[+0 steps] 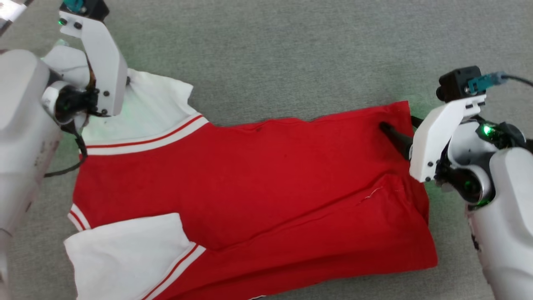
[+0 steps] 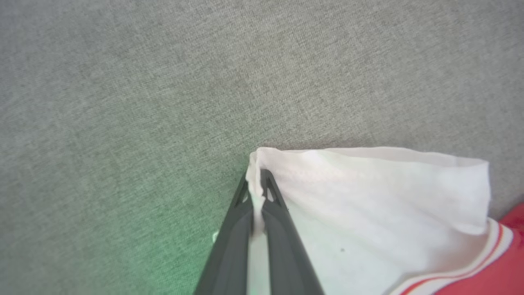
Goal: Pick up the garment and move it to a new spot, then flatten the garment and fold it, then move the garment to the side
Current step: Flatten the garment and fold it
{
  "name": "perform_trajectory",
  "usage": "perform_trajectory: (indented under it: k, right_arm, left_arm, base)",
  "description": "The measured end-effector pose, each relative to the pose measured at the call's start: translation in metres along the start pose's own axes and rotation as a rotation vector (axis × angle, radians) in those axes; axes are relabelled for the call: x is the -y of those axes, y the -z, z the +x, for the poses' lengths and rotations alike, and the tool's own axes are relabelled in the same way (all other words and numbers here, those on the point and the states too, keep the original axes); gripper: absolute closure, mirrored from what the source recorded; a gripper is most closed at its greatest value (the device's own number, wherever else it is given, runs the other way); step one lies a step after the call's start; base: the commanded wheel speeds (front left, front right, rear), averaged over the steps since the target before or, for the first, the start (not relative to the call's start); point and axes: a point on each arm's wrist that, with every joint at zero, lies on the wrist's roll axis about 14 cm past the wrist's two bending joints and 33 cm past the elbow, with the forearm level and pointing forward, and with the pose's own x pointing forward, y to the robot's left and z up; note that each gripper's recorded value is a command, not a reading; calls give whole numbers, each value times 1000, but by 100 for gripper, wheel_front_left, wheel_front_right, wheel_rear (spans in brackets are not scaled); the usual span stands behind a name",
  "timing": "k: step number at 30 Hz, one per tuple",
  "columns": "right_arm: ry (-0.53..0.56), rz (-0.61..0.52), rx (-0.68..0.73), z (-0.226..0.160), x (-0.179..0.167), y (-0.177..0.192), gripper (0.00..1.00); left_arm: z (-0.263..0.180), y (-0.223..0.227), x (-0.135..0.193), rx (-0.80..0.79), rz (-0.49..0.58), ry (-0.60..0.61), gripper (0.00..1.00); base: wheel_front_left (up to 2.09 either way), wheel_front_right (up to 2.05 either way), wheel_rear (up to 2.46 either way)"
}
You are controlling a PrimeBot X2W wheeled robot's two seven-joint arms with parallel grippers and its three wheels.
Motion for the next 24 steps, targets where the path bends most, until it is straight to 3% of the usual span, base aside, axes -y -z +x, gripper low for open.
perform_trajectory:
  k: [1, 2, 12, 24]
  right_arm:
    - [-2, 0, -21, 2, 0, 1, 86]
    - [-2, -4, -42, 3, 1, 2, 100]
    - [12, -51, -55, -4, 4, -6, 100]
    - [19, -143, 29, -51, 7, -13, 100]
  left_arm:
    - [0, 1, 0, 1, -2, 1, 100]
    - [-1, 1, 0, 3, -4, 2, 100]
    - [-22, -2, 3, 68, -27, -8, 100]
    - [-98, -10, 9, 167, -18, -17, 100]
  base:
    - [0, 0, 0]
    - [0, 0, 0]
    - [0, 0, 0]
    - [0, 0, 0]
